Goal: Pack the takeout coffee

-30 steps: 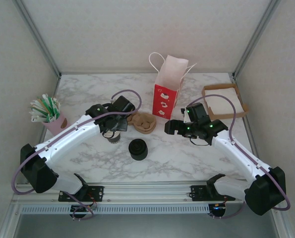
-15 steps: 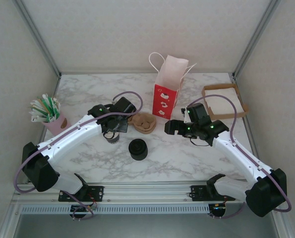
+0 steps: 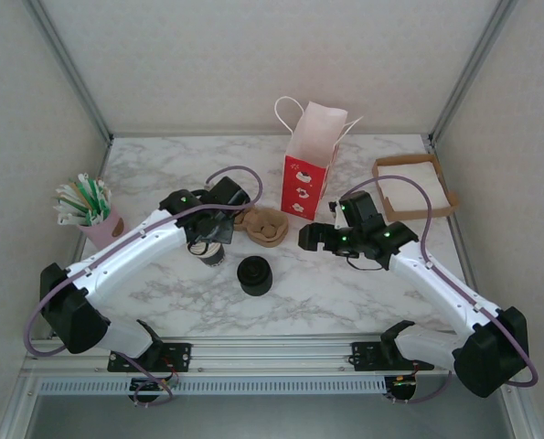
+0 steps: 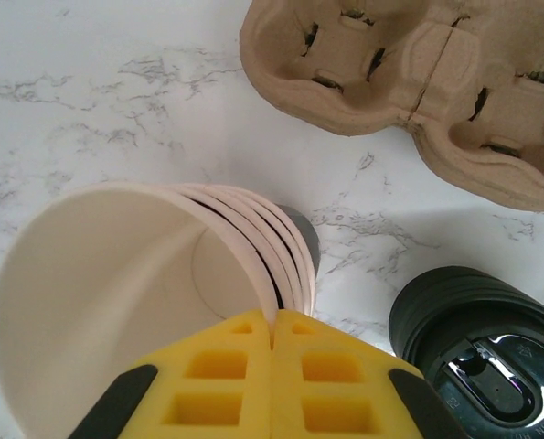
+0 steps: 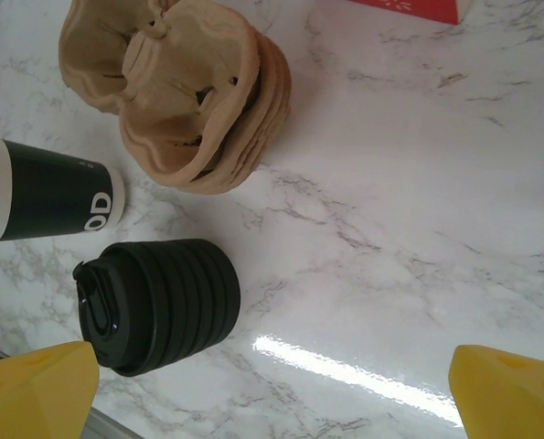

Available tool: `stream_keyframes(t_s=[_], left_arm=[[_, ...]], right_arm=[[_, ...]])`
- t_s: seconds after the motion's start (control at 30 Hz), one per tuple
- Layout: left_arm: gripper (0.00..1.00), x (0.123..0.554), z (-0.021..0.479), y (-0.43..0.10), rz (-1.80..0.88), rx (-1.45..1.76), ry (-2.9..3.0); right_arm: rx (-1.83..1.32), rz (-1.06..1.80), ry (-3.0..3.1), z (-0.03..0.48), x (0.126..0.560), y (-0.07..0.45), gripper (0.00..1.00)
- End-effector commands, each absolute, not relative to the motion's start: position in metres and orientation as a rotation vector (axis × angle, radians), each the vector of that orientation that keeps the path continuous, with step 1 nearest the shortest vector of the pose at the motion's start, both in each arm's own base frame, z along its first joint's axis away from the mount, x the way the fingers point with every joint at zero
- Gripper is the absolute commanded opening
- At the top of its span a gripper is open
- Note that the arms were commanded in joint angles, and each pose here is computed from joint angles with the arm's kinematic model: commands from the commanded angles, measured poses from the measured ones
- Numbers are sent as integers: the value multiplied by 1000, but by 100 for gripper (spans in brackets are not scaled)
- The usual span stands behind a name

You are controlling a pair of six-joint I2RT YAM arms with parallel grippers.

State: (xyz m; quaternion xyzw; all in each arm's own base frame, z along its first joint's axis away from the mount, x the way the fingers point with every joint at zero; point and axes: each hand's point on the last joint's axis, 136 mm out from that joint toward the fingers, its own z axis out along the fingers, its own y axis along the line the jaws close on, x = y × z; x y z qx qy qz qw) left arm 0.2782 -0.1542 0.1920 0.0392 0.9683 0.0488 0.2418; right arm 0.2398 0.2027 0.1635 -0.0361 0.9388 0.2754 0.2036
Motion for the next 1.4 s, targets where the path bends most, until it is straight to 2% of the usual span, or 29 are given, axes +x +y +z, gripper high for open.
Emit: stream_keyframes(t_s=[0.0, 0.23, 0.5, 0.73, 1.13, 1.37], left_arm=[[0, 278, 206, -145, 197, 109, 2626], [0, 279, 213, -142, 218, 107, 2620], [0, 281, 219, -136, 277, 109, 2610], [0, 282, 220, -125, 320, 82, 2598], [0, 290, 227, -110, 200, -63, 2584], [0, 294, 219, -96, 210, -111, 2598]], right_arm=[[-112, 827, 2602, 173, 240, 214, 99], [-111, 910, 2590, 176, 238, 225, 99], [-87, 1227, 2504, 200, 245, 267, 95], [-190, 1379, 2478, 212, 249, 324, 81], [-212, 1656, 2441, 200, 265, 414, 40], [-243, 1761, 2424, 198, 267, 450, 39]])
